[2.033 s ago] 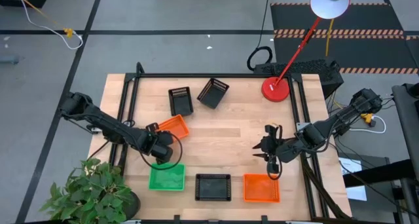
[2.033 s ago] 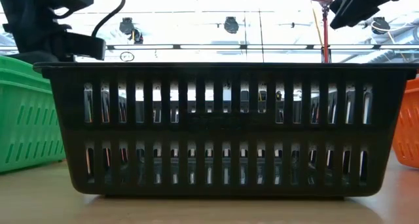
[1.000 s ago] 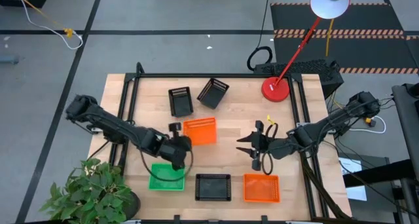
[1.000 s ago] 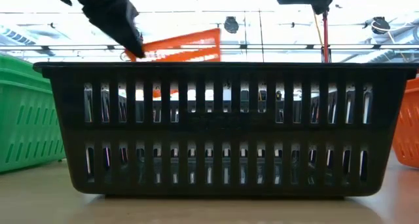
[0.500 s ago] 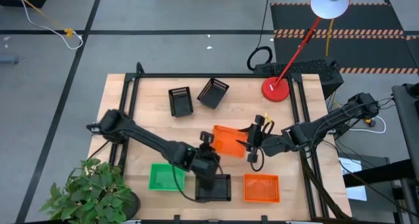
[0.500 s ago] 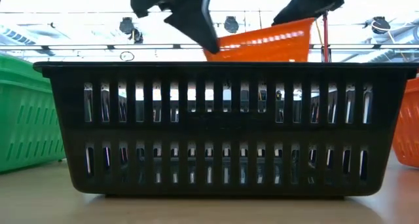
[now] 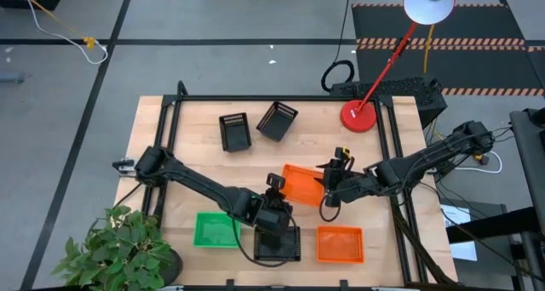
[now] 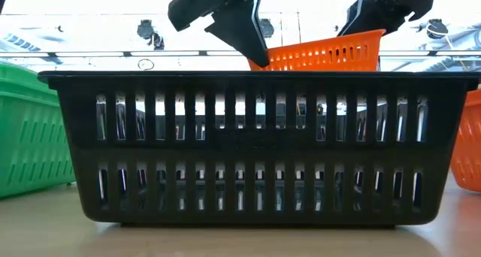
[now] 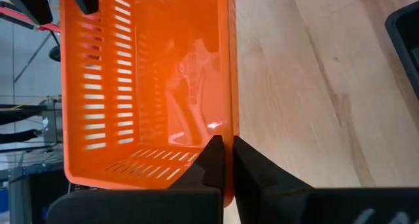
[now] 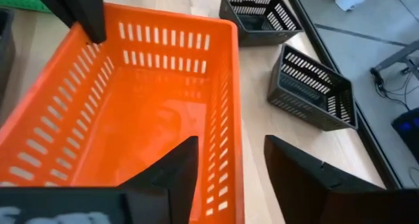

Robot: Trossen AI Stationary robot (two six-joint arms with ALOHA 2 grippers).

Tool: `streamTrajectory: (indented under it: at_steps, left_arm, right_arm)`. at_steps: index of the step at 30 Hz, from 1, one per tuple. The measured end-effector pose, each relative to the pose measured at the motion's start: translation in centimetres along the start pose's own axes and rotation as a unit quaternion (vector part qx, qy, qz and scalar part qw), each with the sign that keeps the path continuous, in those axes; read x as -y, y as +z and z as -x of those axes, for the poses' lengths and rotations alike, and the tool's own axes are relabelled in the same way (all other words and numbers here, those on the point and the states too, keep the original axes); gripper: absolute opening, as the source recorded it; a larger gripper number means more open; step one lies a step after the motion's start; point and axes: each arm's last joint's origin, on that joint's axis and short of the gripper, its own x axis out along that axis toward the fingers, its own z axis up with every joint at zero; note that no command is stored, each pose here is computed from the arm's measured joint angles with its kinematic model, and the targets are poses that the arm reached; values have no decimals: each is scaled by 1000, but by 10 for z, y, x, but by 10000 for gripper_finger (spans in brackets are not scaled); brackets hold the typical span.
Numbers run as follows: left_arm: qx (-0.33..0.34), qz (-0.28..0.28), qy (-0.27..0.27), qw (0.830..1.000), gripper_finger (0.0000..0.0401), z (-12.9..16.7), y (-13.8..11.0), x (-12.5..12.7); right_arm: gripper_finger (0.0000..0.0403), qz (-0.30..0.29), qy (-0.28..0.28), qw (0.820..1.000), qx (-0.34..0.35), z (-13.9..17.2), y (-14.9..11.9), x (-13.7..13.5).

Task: Stack baskets by color
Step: Stack the left orange bin on top of the right orange bin

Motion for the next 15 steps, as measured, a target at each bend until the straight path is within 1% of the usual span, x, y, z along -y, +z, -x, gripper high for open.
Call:
streamTrajectory:
  at_steps: [3, 8, 12, 15]
  left_arm:
    - [0, 0, 0, 1000, 9, 0, 0, 0]
    - [0, 0, 4, 1000, 25, 0, 0, 0]
    - [4, -5, 5, 1000, 12, 1, 1, 1]
    - [7, -5, 5, 1000, 8, 1, 2, 0]
  right_arm:
    - [138, -1, -2, 1000, -3, -1, 0, 1]
    - [86, 6, 8, 1000, -17, -1, -3, 2]
    - [56, 4, 8, 1000, -26, -1, -5, 2]
    - [42, 4, 7, 999, -31, -1, -6, 2]
